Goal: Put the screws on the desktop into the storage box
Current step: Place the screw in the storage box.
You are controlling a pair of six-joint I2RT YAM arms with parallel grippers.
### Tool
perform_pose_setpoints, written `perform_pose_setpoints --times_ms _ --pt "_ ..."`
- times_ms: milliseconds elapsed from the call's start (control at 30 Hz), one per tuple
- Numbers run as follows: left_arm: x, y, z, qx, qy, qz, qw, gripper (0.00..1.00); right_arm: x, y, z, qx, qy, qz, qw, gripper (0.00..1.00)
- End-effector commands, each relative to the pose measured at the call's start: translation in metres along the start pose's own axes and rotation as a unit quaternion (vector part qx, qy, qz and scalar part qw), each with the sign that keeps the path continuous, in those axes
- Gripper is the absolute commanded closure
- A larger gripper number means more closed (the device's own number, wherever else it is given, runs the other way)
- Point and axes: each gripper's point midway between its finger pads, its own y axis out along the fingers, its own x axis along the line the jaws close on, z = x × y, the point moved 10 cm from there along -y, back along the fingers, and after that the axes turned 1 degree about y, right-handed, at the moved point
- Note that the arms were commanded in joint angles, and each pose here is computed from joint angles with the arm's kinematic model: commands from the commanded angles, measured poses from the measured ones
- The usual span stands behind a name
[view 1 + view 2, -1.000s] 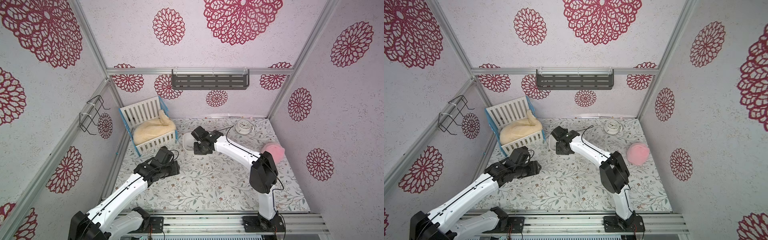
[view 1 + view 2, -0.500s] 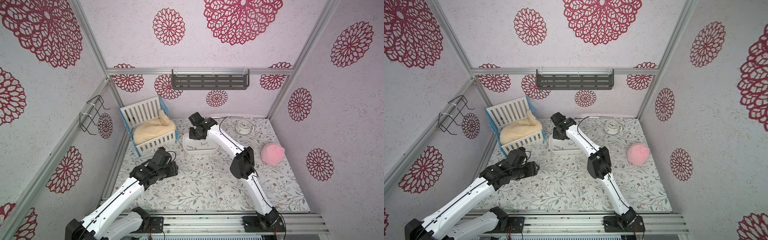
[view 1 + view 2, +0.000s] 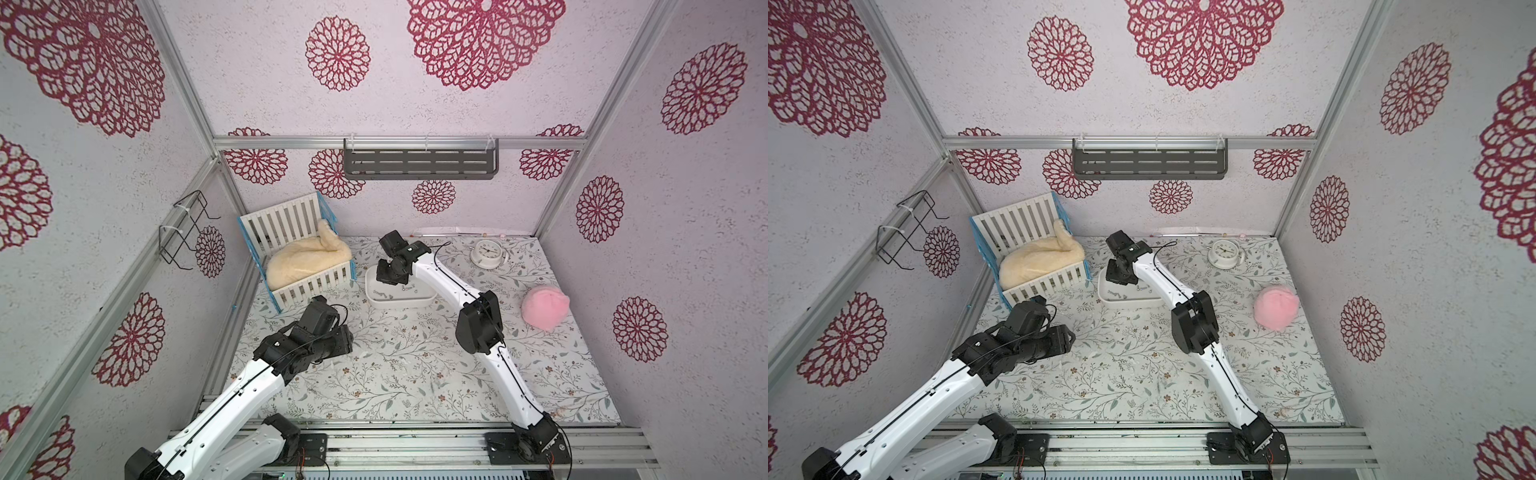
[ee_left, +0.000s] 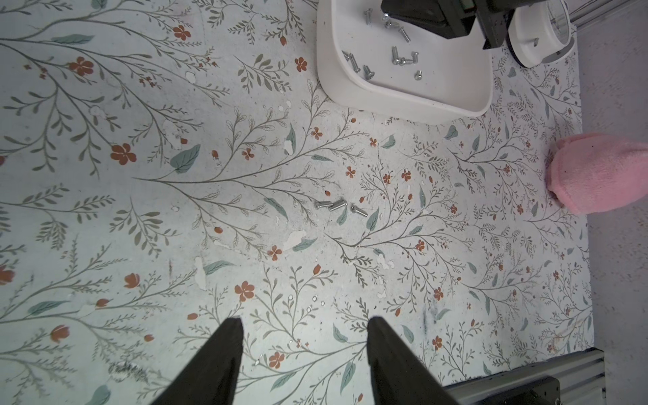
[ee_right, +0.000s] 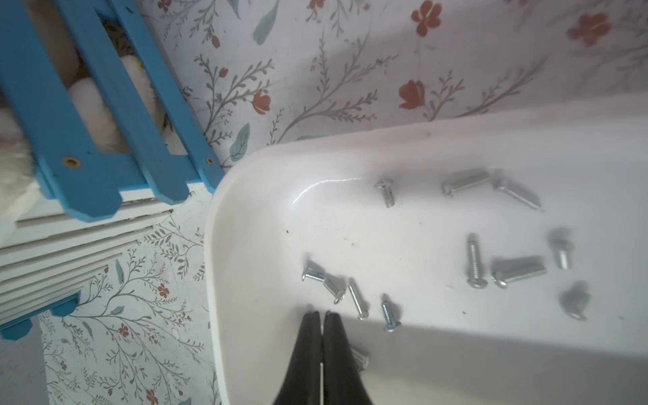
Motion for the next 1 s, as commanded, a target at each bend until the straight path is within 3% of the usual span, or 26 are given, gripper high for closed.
perform_pose_setpoints --times_ms 0,467,567,733,967 --pt "0.007 -0.002 0.004 -0.002 -0.009 -0.012 1.000 0.38 0.008 0.003 -0.006 -0.012 0.017 -0.030 0.999 1.00" --pt "0.012 -0.008 0.006 -0.001 -0.009 -0.022 1.000 0.38 0.006 0.028 -0.003 -0.003 0.038 -0.039 0.999 1.00" --pt "0.012 -0.008 0.005 0.000 -0.009 -0.022 1.000 0.38 0.007 0.024 -0.005 -0.008 0.037 -0.041 0.998 0.92" --pt "0.012 -0.009 0.004 0.000 -0.010 -0.023 1.000 0.38 0.013 0.001 -0.012 -0.039 0.026 -0.038 0.998 0.82" --pt "0.011 -0.009 0.003 0.000 -0.011 -0.026 1.000 0.38 0.031 -0.058 -0.024 -0.093 -0.004 -0.061 0.994 0.78"
